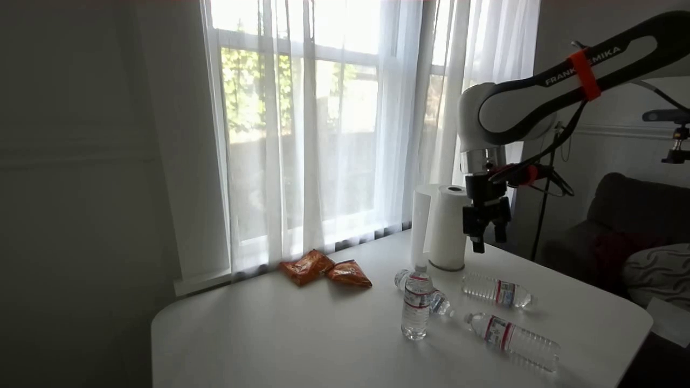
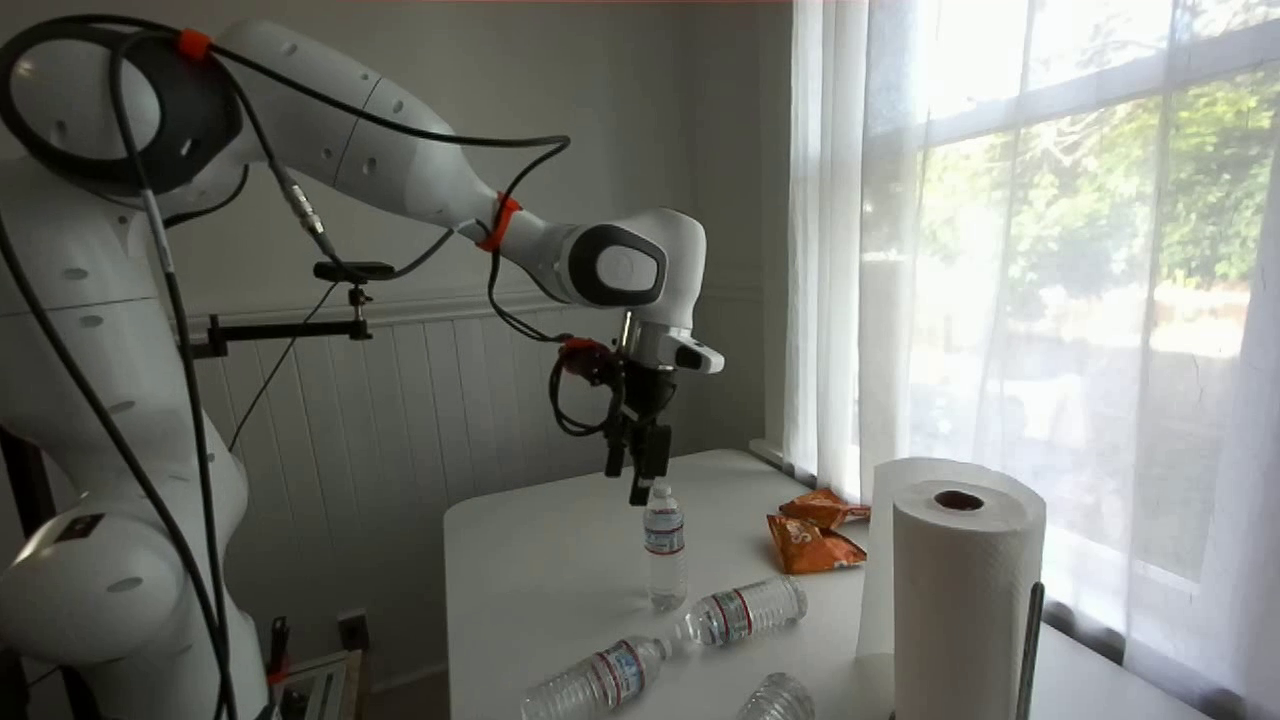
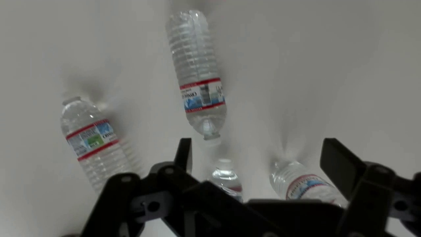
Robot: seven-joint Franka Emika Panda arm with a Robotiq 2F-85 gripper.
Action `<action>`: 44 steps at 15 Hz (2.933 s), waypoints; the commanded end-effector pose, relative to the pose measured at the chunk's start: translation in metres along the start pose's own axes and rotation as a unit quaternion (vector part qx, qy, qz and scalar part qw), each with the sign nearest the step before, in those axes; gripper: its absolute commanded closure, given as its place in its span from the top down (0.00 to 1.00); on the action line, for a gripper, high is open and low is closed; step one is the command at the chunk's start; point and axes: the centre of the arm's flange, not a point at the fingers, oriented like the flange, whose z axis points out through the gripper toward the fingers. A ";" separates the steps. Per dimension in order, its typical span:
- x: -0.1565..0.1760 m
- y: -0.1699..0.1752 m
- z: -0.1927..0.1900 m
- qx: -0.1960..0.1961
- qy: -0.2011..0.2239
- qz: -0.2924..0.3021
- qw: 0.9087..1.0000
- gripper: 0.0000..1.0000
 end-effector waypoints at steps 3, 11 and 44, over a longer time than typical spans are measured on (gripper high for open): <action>0.011 0.033 0.040 -0.013 -0.096 -0.015 0.995 1.00; 0.042 0.040 0.134 0.003 -0.147 -0.070 0.987 1.00; 0.079 0.042 0.173 -0.007 -0.148 -0.090 0.985 0.21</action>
